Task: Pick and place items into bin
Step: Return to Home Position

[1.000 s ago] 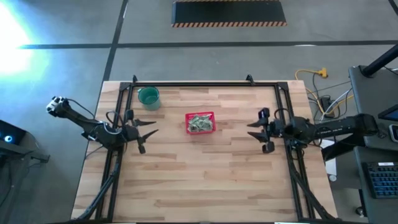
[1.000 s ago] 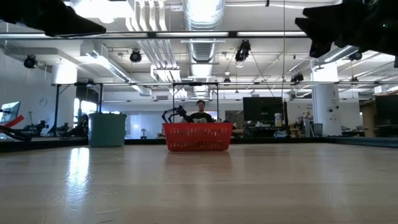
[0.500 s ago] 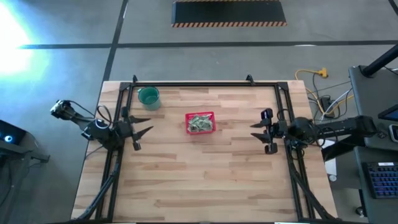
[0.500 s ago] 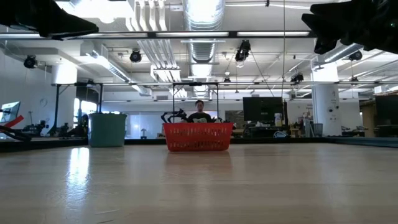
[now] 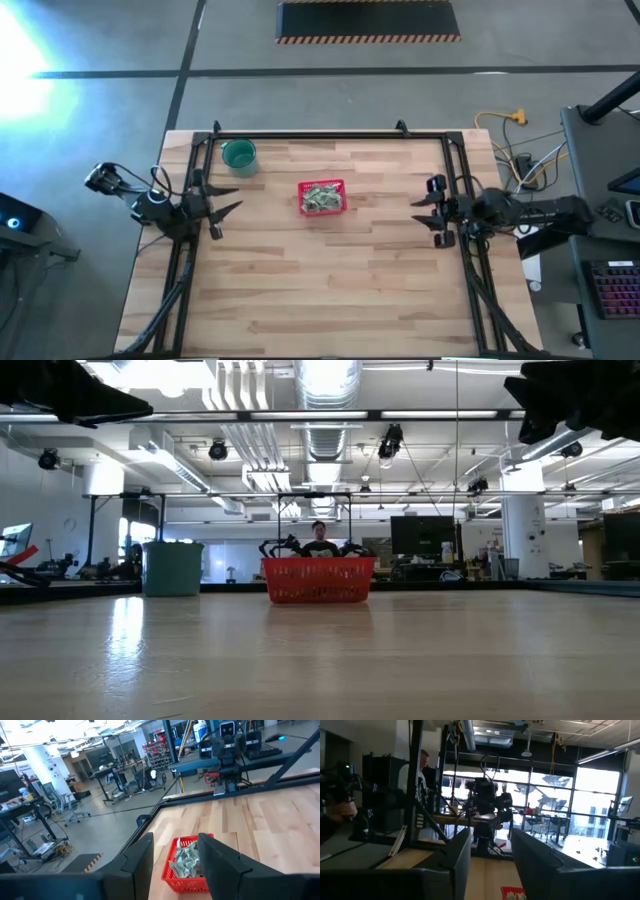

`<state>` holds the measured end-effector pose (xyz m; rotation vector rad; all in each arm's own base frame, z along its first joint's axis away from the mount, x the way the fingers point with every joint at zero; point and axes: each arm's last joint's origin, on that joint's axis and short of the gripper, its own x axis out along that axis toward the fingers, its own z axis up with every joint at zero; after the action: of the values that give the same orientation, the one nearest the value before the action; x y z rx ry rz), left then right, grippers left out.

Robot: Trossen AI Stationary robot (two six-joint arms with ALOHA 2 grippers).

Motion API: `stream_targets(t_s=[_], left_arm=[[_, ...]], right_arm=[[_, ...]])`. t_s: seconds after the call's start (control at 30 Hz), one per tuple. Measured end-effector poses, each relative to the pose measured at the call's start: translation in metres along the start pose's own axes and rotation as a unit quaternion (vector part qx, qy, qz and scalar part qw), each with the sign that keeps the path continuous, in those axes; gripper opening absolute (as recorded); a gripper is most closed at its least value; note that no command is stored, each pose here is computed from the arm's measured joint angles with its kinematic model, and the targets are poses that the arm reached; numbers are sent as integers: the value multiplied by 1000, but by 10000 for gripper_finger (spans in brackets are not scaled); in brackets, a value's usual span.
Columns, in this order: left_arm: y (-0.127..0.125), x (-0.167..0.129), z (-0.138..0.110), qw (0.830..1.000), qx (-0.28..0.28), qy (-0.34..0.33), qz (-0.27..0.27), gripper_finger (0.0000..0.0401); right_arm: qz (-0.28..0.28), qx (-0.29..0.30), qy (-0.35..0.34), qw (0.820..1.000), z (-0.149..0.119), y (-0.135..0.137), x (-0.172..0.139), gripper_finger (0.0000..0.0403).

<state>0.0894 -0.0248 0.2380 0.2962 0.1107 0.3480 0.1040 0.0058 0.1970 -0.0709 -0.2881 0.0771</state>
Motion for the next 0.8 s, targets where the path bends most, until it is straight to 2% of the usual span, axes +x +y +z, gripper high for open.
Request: stream_targets(t_s=[0.17,0.47,0.5,0.57,0.67,0.7,0.73,0.8], left_arm=[[4,-3,0,1000,-15,-10,2,137],[19,-14,9,989,-128,-73,4,137],[17,-14,9,990,-114,-83,-20,137],[10,-15,7,984,-63,-118,-115,137],[1,-17,11,949,-11,-211,-233,137],[-1,-18,11,938,2,-232,-257,137],[-3,-17,10,934,8,-236,-267,137],[-7,-13,10,937,8,-235,-260,137]], right_arm=[[4,-5,-5,1000,1,0,-4,127],[4,-6,-3,1000,1,0,-7,134],[4,-6,-3,1000,1,0,-7,134],[4,-6,-3,1000,1,0,-7,135],[4,-6,-4,1000,1,0,-7,132],[4,-5,-4,1000,2,0,-7,131],[4,-5,-4,1000,2,0,-7,129],[4,-5,-4,1000,2,0,-7,127]])
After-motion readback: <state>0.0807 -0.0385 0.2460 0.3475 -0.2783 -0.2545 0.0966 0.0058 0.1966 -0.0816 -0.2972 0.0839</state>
